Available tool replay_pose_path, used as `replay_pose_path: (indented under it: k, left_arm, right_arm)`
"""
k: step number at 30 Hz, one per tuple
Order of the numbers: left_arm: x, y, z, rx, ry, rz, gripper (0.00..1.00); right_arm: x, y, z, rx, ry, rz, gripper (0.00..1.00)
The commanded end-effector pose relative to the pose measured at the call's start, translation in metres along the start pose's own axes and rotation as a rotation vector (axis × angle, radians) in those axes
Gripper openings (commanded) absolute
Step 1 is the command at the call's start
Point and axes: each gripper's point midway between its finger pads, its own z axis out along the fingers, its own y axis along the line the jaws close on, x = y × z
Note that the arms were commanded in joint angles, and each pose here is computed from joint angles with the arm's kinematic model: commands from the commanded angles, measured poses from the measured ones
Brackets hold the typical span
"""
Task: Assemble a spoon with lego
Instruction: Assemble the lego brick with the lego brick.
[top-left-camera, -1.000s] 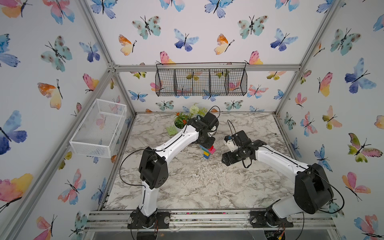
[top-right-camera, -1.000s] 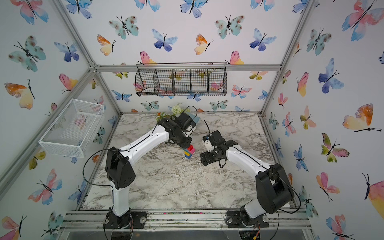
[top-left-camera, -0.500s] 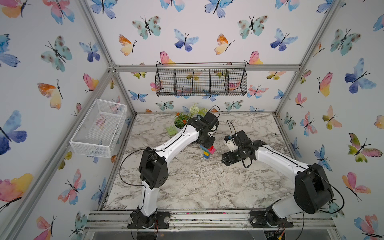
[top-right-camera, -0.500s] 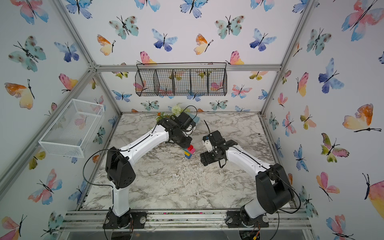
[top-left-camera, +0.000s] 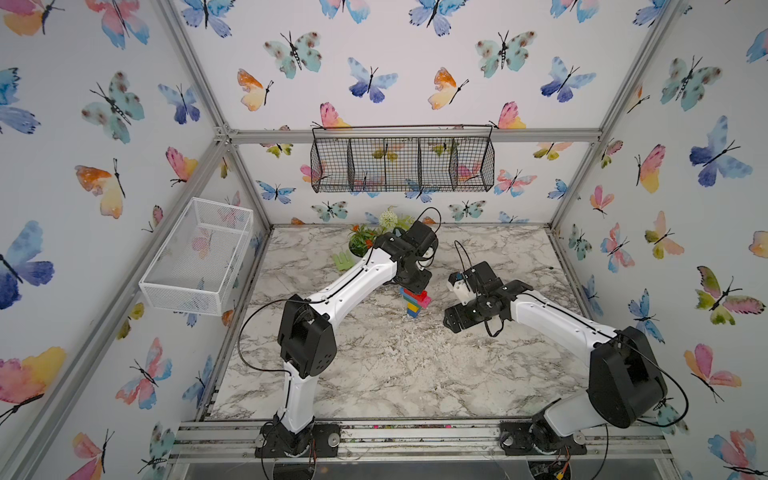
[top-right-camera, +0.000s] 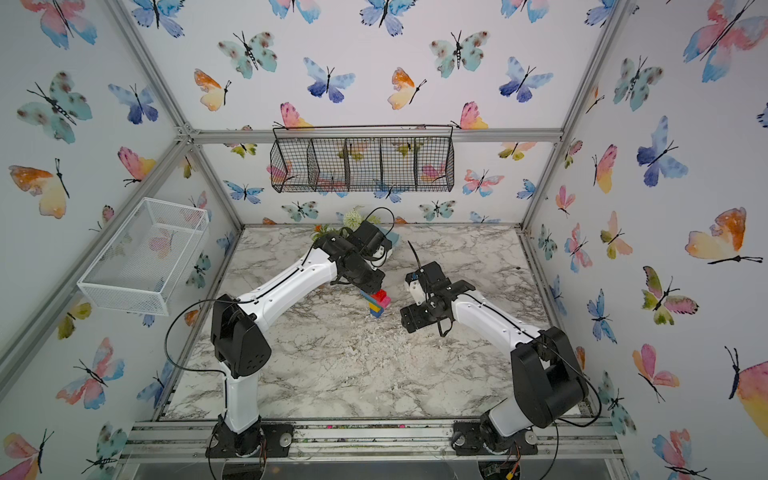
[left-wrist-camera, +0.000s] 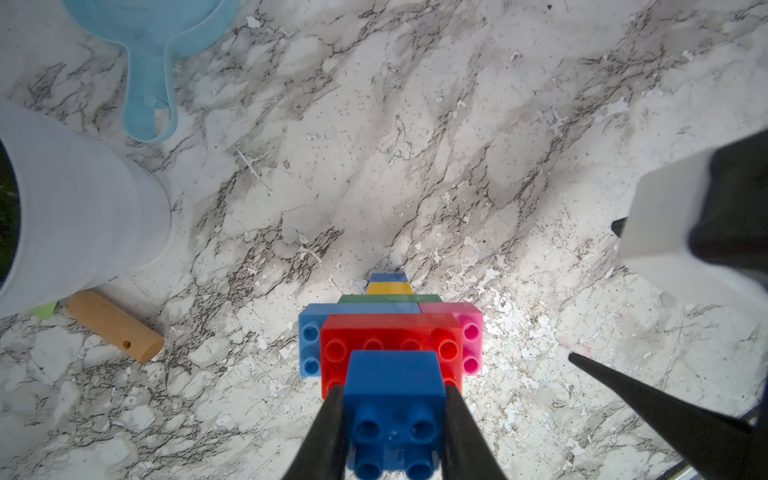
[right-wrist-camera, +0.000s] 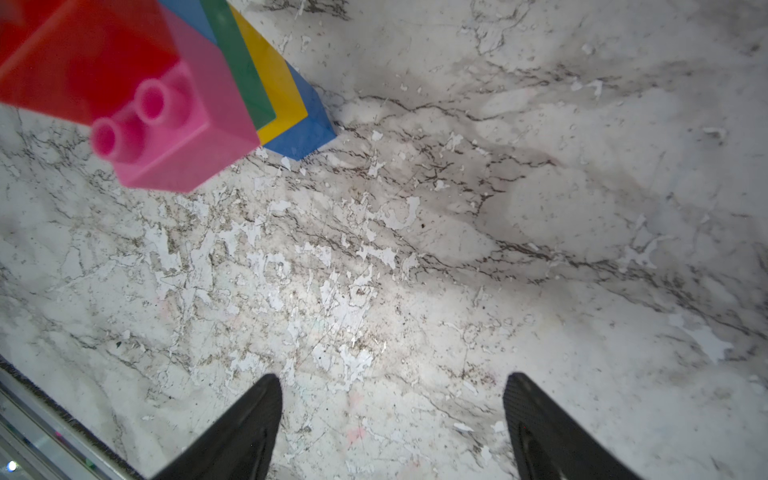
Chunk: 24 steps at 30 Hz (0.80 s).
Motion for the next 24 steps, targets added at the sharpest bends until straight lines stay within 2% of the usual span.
replay_pose_path:
  k: [1,4,24]
  left_arm:
    - [0.000,0.000,0.003,-0.004,0.008,0.012,0.22]
    - [0.002,0.000,0.015,-0.010,0.034,0.013,0.22]
    - [0.016,0.000,0.029,0.009,0.089,0.023,0.22]
  right_arm:
    - [0.005,0.001,0.001,-0.013,0.011,-0.002,0.87]
    - [0.006,0.001,0.001,-0.015,0.010,-0.003,0.87]
    - [0.006,0.002,0.001,-0.020,0.012,-0.001,0.86]
